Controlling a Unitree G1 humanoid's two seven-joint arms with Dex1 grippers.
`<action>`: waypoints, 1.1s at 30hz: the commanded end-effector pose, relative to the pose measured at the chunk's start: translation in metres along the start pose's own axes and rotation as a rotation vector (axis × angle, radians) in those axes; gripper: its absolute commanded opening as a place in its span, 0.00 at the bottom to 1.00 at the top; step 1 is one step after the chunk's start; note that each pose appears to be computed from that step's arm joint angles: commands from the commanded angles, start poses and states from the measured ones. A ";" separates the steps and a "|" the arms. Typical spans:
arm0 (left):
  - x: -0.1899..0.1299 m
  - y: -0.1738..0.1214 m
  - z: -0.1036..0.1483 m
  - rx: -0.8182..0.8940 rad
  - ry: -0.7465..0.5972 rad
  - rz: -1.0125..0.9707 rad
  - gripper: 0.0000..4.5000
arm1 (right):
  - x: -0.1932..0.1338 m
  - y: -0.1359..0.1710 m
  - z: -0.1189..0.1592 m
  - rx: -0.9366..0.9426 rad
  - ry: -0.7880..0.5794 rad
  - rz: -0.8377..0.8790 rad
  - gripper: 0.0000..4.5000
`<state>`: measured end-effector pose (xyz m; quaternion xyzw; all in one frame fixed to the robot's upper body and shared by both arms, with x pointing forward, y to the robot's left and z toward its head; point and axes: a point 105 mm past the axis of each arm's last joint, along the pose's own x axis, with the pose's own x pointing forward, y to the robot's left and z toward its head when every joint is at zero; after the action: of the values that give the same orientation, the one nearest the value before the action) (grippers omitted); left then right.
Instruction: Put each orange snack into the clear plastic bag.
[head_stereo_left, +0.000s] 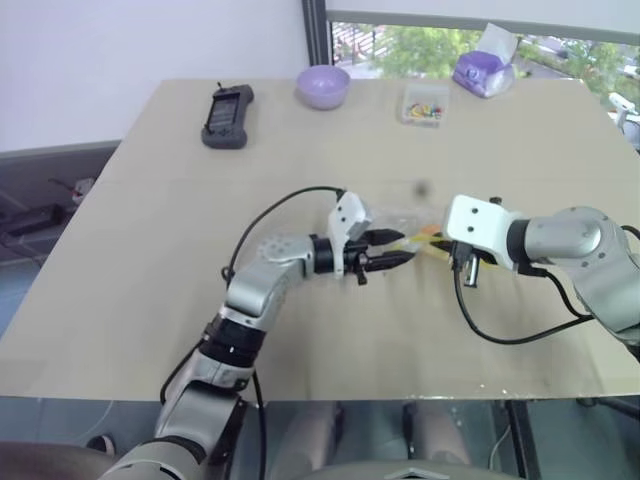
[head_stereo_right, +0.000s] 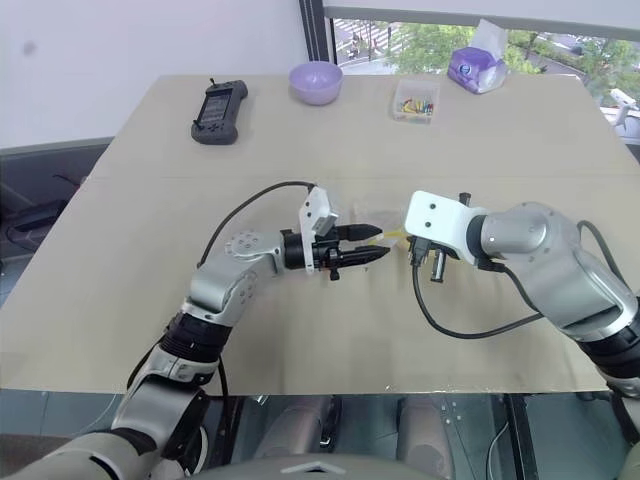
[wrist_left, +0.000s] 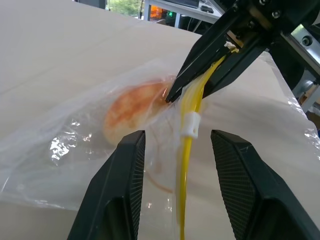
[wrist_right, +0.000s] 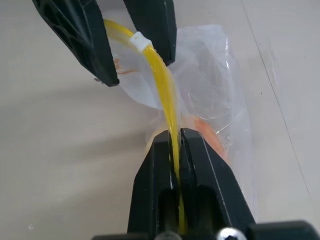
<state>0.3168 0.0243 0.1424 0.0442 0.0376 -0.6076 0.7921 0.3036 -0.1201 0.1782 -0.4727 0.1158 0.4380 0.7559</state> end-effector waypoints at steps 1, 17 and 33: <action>-0.001 -0.003 0.009 0.040 -0.019 -0.011 0.49 | -0.009 -0.011 0.003 -0.017 -0.009 -0.051 0.00; 0.001 -0.001 0.007 0.039 -0.019 0.007 0.01 | -0.009 -0.014 0.002 -0.021 -0.007 -0.058 0.00; 0.005 -0.002 0.009 0.052 -0.021 0.012 0.00 | -0.015 -0.016 0.037 -0.113 -0.136 -0.072 0.47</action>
<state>0.3191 0.0230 0.1399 0.0547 0.0380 -0.5967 0.7997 0.3012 -0.1075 0.1919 -0.4673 0.0718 0.4565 0.7537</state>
